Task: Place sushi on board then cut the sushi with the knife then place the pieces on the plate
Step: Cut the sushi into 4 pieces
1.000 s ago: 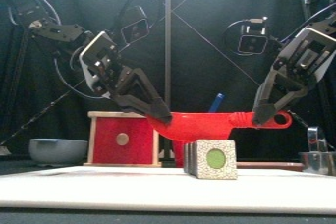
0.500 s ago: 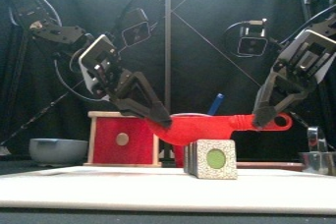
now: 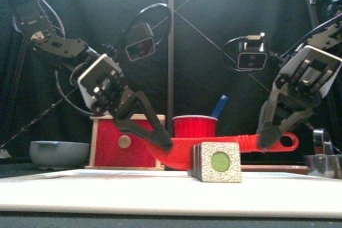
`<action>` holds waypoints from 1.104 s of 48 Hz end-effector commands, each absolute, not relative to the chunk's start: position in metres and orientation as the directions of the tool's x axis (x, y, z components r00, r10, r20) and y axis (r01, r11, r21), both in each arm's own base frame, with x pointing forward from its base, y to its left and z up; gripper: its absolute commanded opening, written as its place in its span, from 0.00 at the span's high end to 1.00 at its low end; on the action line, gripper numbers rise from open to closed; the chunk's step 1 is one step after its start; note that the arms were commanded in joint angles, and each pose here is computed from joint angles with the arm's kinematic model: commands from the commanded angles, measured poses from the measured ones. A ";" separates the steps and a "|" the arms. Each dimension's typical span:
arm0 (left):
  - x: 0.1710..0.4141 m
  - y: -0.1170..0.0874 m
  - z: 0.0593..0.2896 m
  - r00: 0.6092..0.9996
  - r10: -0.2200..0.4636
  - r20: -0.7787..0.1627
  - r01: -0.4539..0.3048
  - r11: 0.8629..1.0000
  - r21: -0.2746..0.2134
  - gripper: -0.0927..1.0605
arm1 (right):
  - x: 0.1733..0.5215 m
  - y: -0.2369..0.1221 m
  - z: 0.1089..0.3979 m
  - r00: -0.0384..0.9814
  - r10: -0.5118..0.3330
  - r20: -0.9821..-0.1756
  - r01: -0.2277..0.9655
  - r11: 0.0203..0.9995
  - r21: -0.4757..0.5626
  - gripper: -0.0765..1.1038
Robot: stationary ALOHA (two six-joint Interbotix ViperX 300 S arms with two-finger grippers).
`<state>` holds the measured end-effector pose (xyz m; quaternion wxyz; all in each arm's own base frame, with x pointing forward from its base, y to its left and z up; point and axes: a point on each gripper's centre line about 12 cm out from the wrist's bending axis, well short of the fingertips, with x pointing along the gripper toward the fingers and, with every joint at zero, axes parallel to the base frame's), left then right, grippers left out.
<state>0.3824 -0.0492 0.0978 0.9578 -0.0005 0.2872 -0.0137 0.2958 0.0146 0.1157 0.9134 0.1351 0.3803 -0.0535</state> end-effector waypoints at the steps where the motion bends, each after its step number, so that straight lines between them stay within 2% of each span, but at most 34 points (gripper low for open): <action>1: 0.388 -0.053 0.102 0.844 -0.034 -0.535 0.035 0.999 -0.008 0.54 | 0.301 0.010 0.116 0.708 -0.007 -0.706 0.226 0.950 0.216 0.60; 12: 0.387 -0.052 0.100 0.841 -0.032 -0.540 0.035 0.999 -0.006 0.54 | 0.302 0.007 0.112 0.699 -0.015 -0.715 0.236 0.948 0.212 0.60; 25: 0.390 -0.035 0.100 0.841 0.001 -0.540 0.000 1.000 0.002 0.54 | 0.303 -0.006 0.114 0.703 -0.045 -0.710 0.263 0.944 0.201 0.60; 37: 0.390 -0.033 0.103 0.844 -0.001 -0.537 0.006 1.000 0.008 0.54 | 0.303 -0.007 0.117 0.707 -0.044 -0.706 0.262 0.943 0.204 0.60; 46: 0.391 -0.035 0.124 0.871 -0.011 -0.492 0.019 1.000 0.012 0.54 | 0.303 -0.005 0.133 0.732 -0.033 -0.680 0.246 0.944 0.219 0.60; 53: 0.390 -0.038 0.148 0.900 -0.035 -0.435 0.057 0.998 0.038 0.54 | 0.301 -0.004 0.153 0.766 -0.023 -0.642 0.223 0.947 0.233 0.60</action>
